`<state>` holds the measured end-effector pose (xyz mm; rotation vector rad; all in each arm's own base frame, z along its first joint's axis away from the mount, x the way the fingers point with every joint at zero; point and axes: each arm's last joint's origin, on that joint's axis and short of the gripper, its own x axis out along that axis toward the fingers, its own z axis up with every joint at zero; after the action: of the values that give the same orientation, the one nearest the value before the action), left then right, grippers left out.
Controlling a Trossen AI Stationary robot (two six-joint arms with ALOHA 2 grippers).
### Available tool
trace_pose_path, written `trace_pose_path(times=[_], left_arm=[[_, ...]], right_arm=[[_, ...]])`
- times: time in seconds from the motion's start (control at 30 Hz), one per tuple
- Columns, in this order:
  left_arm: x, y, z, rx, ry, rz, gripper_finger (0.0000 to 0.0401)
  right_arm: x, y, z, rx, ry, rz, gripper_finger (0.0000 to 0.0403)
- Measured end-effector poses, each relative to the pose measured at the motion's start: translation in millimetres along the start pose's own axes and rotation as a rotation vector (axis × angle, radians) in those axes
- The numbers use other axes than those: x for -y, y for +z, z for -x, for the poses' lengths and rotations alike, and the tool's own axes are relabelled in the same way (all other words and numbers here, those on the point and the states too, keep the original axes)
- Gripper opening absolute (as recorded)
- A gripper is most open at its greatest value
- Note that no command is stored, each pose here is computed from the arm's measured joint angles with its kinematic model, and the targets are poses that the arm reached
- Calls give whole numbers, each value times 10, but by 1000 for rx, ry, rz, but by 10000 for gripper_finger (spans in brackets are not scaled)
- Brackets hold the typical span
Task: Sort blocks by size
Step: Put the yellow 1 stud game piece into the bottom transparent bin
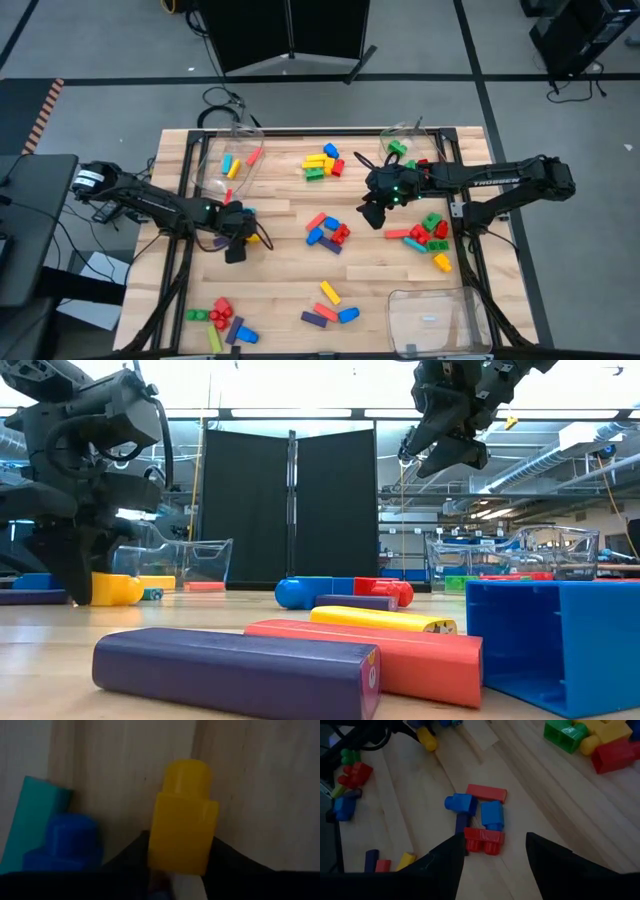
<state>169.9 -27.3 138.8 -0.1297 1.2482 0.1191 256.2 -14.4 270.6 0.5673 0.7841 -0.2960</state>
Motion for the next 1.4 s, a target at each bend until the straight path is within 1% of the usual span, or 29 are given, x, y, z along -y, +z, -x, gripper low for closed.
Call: trace_pose_path(times=[0.13, 0.47, 0.57, 0.7, 0.87, 1.0, 1.1, 1.17, 1.27, 1.4], left_arm=[[25, 60, 41, 13, -29, 3, 130], [101, 321, 206, 144, -73, 11, 130], [141, 465, 279, 259, -100, 19, 130], [179, 652, 382, 442, -101, 42, 140], [205, 842, 523, 640, -100, 73, 132], [192, 986, 652, 807, -101, 123, 130], [165, 1086, 757, 949, -107, 154, 134], [146, 1146, 840, 1049, -112, 171, 135], [113, 1213, 956, 1182, -121, 188, 135], [91, 1270, 1041, 1297, -106, 181, 136]], right_arm=[[0, 0, 0, 0, 0, 0, 220], [-8, -5, 0, -13, 20, 0, 220], [-15, 0, 11, -9, 34, -2, 220], [-44, 42, 115, 54, 77, 6, 220], [-95, 98, 376, 181, 160, 44, 220], [-161, 133, 559, 287, 236, 86, 220], [-235, 166, 642, 371, 290, 157, 221], [-275, 197, 677, 427, 318, 195, 222], [-335, 284, 692, 525, 366, 198, 222], [-406, 393, 612, 639, 375, 240, 225]])
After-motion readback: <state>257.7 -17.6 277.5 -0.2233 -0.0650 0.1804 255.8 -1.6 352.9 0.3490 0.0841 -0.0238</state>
